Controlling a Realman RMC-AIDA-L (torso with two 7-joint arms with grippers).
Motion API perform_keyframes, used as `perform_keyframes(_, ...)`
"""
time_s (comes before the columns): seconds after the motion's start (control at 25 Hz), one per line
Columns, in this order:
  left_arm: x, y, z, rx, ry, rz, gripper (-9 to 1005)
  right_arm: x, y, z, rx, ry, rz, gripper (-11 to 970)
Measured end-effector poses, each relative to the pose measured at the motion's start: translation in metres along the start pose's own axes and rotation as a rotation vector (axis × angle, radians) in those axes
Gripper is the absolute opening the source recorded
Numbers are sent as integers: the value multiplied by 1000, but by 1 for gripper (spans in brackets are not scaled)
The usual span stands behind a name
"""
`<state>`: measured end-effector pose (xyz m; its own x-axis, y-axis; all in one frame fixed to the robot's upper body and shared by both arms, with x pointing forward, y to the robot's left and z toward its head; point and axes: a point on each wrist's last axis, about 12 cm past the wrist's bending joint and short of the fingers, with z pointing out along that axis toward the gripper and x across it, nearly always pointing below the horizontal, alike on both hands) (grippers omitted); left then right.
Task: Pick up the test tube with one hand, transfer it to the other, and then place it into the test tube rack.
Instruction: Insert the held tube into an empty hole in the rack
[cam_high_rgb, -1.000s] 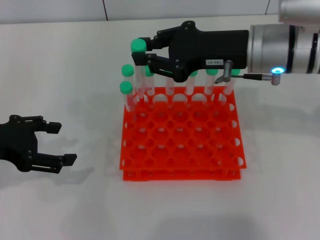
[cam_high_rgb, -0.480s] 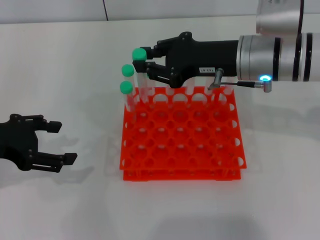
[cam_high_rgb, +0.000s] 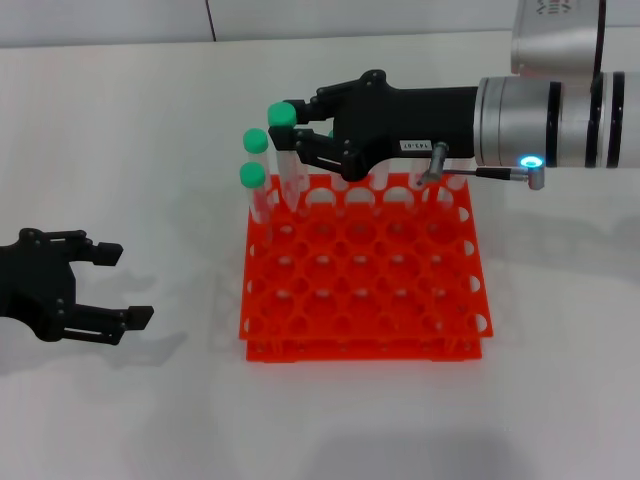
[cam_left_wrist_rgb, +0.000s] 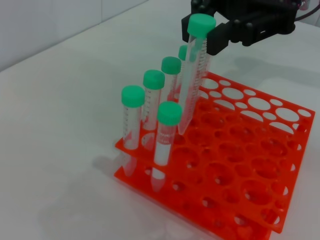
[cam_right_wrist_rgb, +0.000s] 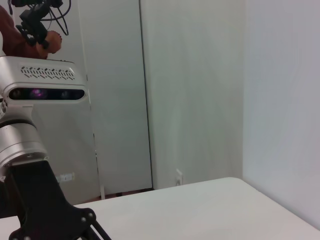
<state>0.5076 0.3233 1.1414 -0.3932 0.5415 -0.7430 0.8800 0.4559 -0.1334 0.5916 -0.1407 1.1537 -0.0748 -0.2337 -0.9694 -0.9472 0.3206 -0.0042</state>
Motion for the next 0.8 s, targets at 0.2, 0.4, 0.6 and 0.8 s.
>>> perform_keyframes(0.2, 1, 0, 0, -1, 2, -2, 892, 4, -1, 1, 4, 10, 13, 259)
perform_keyframes(0.4, 1, 1, 0, -2, 3, -3, 892, 4, -1, 2, 6, 9, 6, 259)
perform_keyframes(0.6, 1, 1, 0, -3, 3, -1, 892, 4, -1, 4, 14, 7, 1, 259)
perform_keyframes(0.8, 0, 1, 0, -4, 3, 2, 892, 9, -1, 4, 16, 11, 11, 259)
